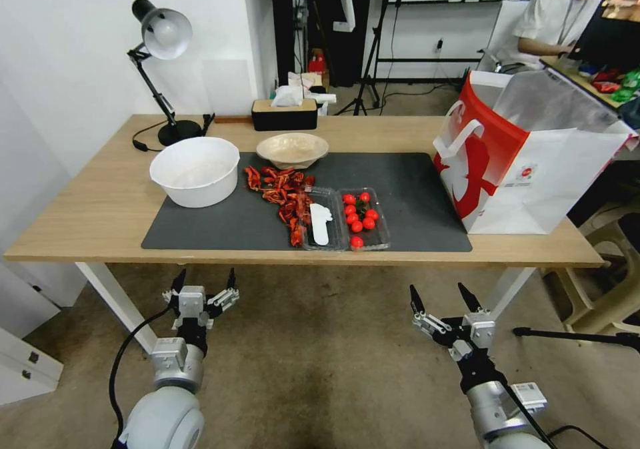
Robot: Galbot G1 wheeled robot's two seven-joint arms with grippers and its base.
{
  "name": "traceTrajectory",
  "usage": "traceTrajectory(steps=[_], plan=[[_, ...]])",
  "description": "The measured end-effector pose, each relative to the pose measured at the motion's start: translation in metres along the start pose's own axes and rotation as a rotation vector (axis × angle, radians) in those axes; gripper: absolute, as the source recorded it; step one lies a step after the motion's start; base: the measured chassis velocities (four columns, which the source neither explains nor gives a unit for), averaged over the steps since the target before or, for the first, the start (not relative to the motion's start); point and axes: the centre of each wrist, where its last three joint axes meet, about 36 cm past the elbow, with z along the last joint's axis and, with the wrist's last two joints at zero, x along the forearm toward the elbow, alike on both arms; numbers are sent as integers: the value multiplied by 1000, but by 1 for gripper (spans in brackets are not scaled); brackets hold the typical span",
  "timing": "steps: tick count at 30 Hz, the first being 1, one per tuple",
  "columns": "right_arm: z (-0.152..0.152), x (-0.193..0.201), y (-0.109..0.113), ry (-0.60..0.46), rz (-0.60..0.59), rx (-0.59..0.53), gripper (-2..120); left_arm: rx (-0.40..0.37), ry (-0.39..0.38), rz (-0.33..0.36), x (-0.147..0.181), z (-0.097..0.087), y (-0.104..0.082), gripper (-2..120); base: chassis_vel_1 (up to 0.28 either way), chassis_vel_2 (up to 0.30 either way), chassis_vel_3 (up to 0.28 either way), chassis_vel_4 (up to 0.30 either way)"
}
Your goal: Pick up the trash from the table and place it into the takeout bag.
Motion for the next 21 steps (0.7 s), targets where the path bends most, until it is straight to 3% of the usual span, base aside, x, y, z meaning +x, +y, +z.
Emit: traceTrajectory(steps=[9,13,15,17,18,19,21], plan=[[0,-1,0,6,-4,-1,100,-7,-25,0,-8,-5,2,100,0,0,0,0],[-2,-2,-3,13,-9,6,100,-5,-69,9,-23,-21,5,100,0,0,0,0],[-5,-2,-5,12,-10,12,100,40,-114,41,-46,-53,5,100,0,0,0,0],[-5,-2,-5,12,-9,12,100,47,-118,48,-49,-58,5,100,0,0,0,0],[-6,-1,-5,13,-8,11,100,72,-133,80,-62,-75,5,100,0,0,0,0],[-6,-1,-5,13,-8,11,100,72,-133,80,-62,-75,5,100,0,0,0,0],[-5,0,-5,15,-6,10,100,74,-155,154,-84,-95,8,100,0,0,0,0]])
